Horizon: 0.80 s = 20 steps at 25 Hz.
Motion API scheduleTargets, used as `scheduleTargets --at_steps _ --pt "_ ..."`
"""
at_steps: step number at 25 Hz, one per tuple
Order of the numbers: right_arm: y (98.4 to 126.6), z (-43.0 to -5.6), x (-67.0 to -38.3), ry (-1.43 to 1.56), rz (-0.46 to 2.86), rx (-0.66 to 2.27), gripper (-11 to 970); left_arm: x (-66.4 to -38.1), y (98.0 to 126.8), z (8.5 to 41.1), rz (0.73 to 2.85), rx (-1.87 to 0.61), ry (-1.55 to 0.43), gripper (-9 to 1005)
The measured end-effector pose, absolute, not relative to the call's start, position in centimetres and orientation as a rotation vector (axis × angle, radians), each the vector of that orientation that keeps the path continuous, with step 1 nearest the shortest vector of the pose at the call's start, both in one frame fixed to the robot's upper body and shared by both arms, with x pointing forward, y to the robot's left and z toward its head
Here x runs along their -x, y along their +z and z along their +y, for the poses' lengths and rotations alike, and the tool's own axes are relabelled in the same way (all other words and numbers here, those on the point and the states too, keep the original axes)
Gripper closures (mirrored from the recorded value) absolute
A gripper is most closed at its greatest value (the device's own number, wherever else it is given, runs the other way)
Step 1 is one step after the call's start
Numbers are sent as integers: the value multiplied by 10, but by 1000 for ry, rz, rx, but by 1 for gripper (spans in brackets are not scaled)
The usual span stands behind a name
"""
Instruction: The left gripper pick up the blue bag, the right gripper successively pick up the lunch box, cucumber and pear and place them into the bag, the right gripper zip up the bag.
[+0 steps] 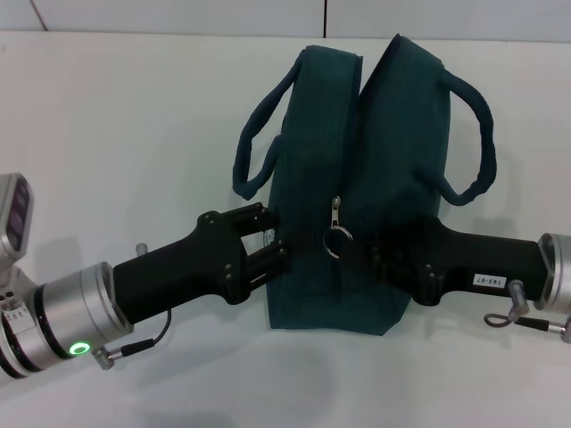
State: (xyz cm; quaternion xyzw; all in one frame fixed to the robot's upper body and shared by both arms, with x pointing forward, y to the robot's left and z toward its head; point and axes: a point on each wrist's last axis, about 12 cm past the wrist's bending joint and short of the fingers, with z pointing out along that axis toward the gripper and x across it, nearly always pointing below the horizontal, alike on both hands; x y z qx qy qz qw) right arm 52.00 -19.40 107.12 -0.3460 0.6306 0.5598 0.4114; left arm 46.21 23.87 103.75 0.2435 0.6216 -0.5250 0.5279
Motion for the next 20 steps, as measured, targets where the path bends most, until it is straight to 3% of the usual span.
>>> scheduleTargets --at_steps 20 --pt "1068 -186 -527 1401 1658 843 775 -460 1037 239 1479 -590 -1245 593"
